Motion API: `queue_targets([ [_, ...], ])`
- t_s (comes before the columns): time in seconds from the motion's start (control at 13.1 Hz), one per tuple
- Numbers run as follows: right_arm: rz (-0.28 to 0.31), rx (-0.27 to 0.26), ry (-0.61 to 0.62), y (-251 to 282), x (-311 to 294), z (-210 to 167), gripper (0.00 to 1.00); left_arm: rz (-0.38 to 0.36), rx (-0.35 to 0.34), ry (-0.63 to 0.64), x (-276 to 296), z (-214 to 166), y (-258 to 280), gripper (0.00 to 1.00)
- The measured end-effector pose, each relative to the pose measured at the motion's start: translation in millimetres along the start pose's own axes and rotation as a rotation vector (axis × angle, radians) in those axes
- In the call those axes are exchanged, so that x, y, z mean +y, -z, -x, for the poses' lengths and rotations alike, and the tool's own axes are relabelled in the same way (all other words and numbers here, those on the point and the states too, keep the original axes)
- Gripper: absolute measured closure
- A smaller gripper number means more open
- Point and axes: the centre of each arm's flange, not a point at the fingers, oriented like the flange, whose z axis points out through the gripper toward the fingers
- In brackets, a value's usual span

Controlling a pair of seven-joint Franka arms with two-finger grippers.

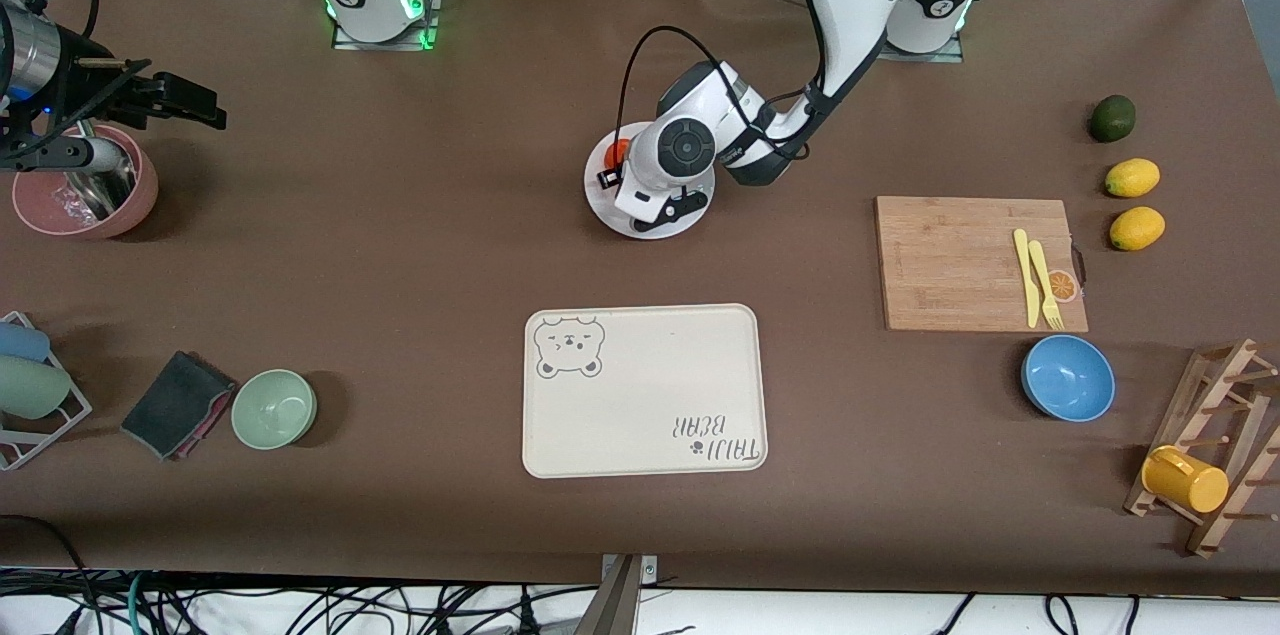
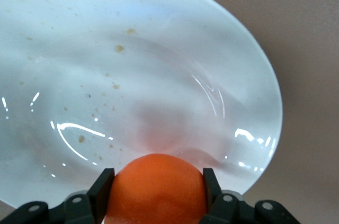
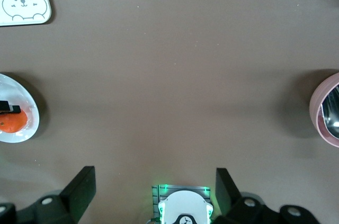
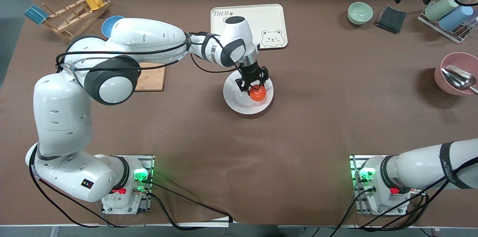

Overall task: Place orange and plate with both arms
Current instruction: 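Carry the orange over the white plate and lower it onto it, then open the left gripper to release the orange and raise it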

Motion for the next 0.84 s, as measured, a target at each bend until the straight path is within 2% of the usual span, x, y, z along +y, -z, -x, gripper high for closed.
queue_targets([
  [0.3,-0.001,-0.004,0.0,0,0,0,0.0,-0.005,0.004,0.015,-6,-9,-5,0.3],
  [0.53,0.0,-0.027,0.0,-3,0,3,0.0,-0.007,0.009,0.025,-8,-15,-5,0.28],
  [0.61,0.0,-0.027,0.0,-3,0,3,0.0,-0.008,0.009,0.028,-9,-17,-5,0.22],
  [0.76,-0.001,-0.029,0.0,-3,0,3,0.0,-0.006,0.009,0.038,-10,-22,-1,0.01],
  [0.84,-0.001,-0.03,0.0,-3,0,3,0.0,-0.008,0.004,0.047,-12,-28,5,0.0],
])
